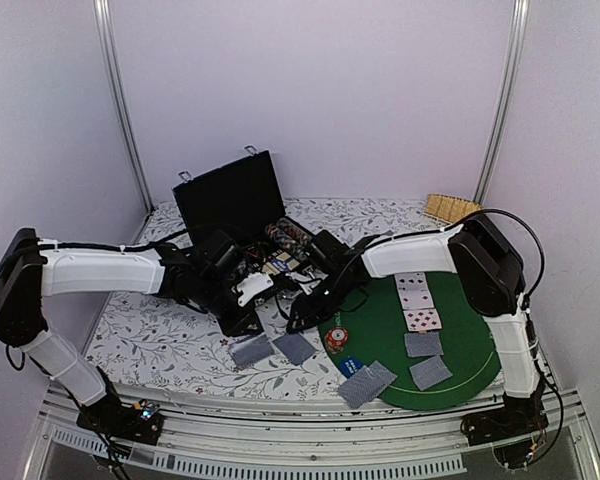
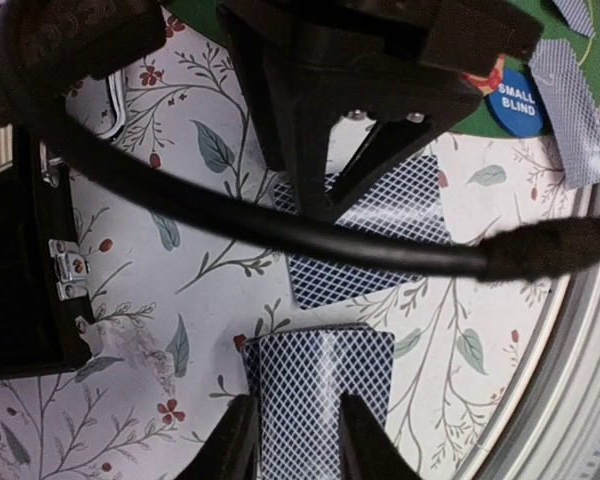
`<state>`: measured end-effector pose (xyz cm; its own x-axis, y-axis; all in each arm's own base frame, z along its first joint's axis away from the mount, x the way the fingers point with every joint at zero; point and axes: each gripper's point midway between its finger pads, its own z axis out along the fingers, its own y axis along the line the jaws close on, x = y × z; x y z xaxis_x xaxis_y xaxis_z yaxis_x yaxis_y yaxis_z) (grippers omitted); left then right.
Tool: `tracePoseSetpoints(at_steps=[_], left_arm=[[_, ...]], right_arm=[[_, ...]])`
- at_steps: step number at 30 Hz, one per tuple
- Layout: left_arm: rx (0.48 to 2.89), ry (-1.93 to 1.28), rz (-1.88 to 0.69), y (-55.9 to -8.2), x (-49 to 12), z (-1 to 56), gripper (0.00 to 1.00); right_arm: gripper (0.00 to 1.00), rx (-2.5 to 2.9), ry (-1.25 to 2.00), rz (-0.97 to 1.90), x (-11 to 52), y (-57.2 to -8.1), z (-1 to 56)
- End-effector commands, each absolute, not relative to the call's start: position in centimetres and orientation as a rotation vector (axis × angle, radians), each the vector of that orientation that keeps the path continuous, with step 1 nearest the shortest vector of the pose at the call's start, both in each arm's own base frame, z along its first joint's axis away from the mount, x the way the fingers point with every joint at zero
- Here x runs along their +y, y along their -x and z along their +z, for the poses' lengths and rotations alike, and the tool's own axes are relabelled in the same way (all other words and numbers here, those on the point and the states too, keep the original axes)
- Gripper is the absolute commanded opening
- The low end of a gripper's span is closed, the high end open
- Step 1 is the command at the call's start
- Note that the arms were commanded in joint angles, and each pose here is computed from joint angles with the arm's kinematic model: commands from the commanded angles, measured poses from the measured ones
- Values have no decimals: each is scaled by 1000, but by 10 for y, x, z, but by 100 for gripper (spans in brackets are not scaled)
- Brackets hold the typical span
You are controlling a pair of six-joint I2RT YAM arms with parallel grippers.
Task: Distribute texas hold em gaming equipment
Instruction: Place the poker card in the face-down deck piles, then pick up the poker card from the center of the board.
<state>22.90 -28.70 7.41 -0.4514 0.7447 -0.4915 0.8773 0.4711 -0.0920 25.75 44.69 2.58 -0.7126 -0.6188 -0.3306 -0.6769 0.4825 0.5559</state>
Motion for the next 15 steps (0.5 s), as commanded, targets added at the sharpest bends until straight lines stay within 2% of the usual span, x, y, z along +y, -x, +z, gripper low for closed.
tracePoseSetpoints(at_steps=[1,3,5,7,12,15], left_arm=[[2377,-1300,-442,-239,-283,79,34],[2381,-1263,-419,-242,-279,87,36],[2377,-1204,-405,-247,-272,97,43],[2371,-1130,-384,-253,-262,107,51],[2357,-919,-380,-266,-237,132,71],[2343,-788,-384,-274,-219,142,78]], right_arm=[[34,2686,1206,1061,448,-240,13],[29,2693,1216,1064,447,-236,13],[21,2692,1224,1068,447,-233,12],[4,2693,1226,1069,447,-233,11],[2,2606,1233,1045,453,-244,35],[2,2493,1266,1053,461,-251,69]])
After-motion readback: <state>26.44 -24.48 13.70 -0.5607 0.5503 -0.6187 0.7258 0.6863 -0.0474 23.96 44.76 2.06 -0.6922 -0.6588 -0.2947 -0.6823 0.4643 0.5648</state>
